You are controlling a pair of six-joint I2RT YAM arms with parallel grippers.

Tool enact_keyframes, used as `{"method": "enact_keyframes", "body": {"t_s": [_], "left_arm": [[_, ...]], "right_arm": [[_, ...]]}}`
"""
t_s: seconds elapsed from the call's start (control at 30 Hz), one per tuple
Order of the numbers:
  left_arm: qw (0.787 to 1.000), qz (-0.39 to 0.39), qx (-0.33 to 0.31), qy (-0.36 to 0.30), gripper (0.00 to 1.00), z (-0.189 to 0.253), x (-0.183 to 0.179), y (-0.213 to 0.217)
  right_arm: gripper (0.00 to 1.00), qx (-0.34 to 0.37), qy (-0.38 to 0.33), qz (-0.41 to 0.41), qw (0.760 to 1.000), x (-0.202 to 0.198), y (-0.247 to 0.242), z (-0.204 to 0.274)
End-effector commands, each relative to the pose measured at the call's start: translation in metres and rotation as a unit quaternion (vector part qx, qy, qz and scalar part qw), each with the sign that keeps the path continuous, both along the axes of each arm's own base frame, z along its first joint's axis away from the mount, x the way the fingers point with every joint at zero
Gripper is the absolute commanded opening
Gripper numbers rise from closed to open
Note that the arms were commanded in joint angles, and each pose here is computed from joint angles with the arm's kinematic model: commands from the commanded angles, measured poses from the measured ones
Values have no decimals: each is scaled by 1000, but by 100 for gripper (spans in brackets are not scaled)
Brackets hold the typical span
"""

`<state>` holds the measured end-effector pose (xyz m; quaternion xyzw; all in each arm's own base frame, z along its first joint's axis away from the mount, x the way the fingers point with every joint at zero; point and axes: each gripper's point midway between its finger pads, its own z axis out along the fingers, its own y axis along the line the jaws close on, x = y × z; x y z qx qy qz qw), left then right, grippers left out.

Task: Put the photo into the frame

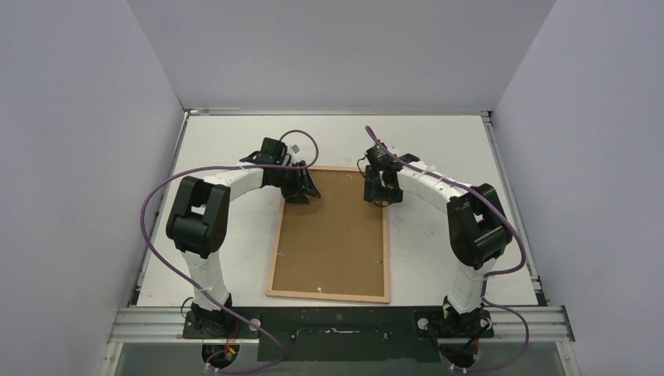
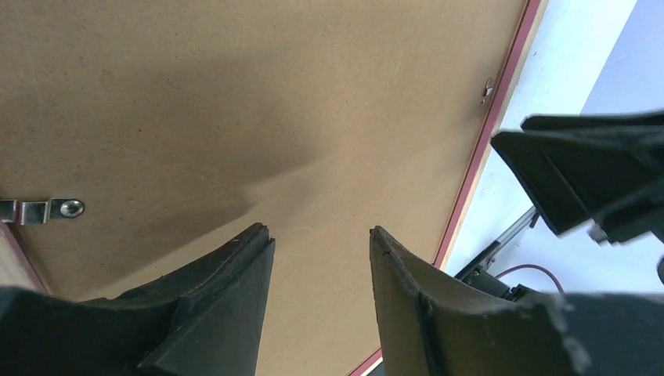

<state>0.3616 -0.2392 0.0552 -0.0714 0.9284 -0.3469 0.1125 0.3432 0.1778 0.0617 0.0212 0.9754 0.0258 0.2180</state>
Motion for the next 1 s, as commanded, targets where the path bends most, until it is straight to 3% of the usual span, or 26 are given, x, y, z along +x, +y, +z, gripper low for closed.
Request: {"method": "enact_keyframes", "body": {"t_s": [0.0, 0.3, 0.5, 0.97], "left_arm": [[1000, -12, -15, -18, 46, 6, 10, -7], [999, -33, 10, 2, 45, -10, -2, 0], [999, -36, 19, 15, 44, -17, -6, 3], [998, -32, 34, 31, 43, -27, -10, 7]], "right_arm": [[56, -31, -34, -26, 999, 33, -5, 2], [59, -49, -35, -49, 997, 43, -10, -11], [57, -2, -36, -57, 998, 50, -4, -20], [51, 16, -8, -45, 999, 36, -4, -37]]}}
